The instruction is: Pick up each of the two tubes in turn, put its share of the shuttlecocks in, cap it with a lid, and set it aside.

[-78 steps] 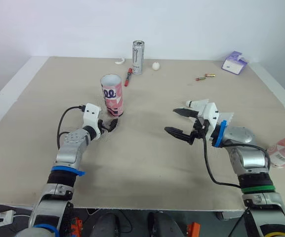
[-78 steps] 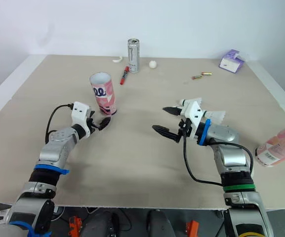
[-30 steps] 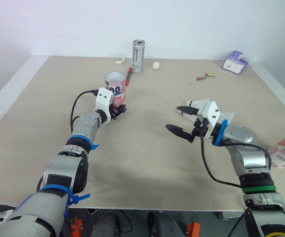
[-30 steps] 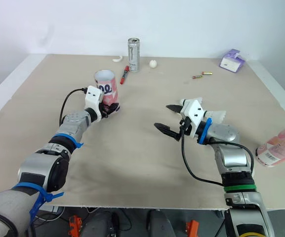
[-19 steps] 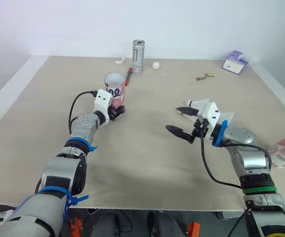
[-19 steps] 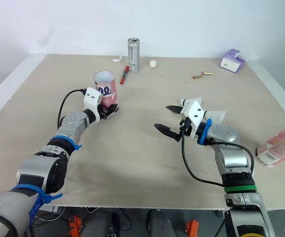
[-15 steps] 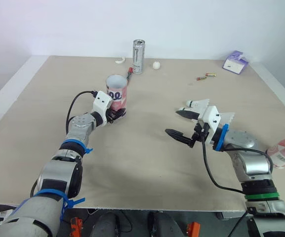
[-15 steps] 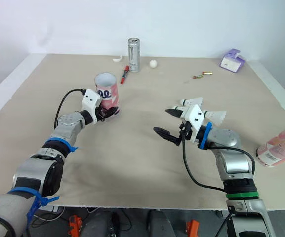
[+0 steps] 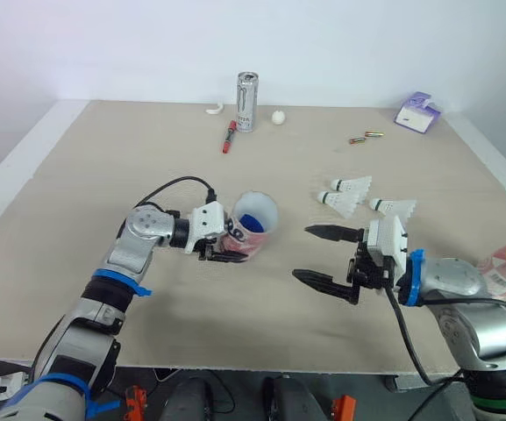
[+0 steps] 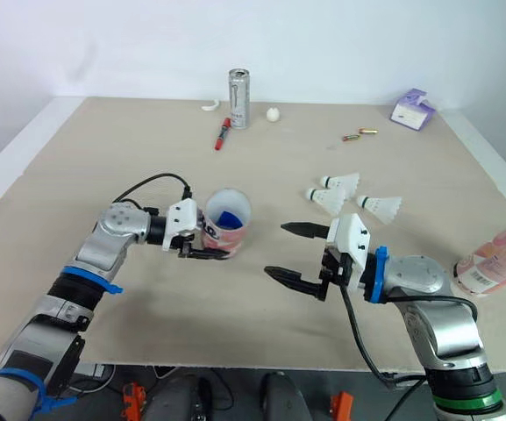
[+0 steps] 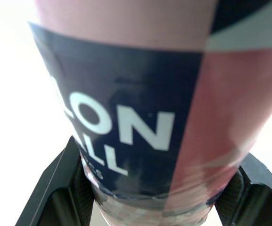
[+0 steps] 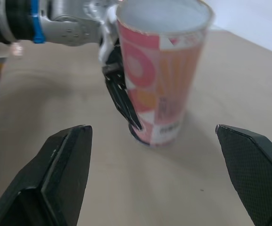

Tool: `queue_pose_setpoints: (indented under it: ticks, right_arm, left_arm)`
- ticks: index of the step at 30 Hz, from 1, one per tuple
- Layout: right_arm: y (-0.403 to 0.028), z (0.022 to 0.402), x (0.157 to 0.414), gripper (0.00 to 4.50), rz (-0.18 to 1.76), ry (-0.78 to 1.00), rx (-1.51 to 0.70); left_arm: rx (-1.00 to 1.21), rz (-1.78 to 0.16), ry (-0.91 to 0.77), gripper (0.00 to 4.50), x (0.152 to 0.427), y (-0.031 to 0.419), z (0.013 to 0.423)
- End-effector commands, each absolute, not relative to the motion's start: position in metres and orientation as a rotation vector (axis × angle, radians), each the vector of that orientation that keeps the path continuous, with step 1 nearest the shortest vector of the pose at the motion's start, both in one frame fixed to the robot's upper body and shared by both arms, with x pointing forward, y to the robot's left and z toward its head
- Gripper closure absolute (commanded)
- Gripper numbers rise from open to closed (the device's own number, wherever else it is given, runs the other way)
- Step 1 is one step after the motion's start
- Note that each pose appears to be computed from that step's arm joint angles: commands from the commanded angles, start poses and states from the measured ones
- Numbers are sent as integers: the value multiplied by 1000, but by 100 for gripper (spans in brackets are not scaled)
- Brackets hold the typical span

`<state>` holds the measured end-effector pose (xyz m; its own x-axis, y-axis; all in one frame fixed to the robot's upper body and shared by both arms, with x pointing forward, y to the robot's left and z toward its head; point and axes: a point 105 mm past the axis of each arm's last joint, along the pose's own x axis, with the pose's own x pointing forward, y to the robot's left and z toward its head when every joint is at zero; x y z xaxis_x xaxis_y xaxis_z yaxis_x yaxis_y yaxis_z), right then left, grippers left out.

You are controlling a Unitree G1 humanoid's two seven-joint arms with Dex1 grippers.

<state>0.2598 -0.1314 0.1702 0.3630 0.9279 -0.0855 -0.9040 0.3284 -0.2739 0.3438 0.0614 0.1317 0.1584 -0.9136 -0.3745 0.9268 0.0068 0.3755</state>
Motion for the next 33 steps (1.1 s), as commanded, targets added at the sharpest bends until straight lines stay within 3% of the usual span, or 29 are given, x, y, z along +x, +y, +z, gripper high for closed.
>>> queue_pose_setpoints:
  ticks: [1, 9, 18, 26, 33]
  right_arm:
    - [-130, 176, 245, 0, 1243, -99, -286]
    - [-137, 168, 240, 0, 1208, -81, -236]
    - [-143, 170, 246, 0, 1152, -95, -189]
    - [-190, 174, 310, 0, 710, -28, -51]
    - [-200, 169, 355, 0, 569, 32, -47]
  left_arm:
    - [628, -1536, 61, 183, 325, 49, 142]
    - [604, -1630, 252, 183, 300, 47, 129]
    - [643, -1599, 293, 183, 302, 50, 116]
    - [669, -1592, 290, 183, 304, 51, 114]
    - [670, -1611, 295, 183, 300, 49, 116]
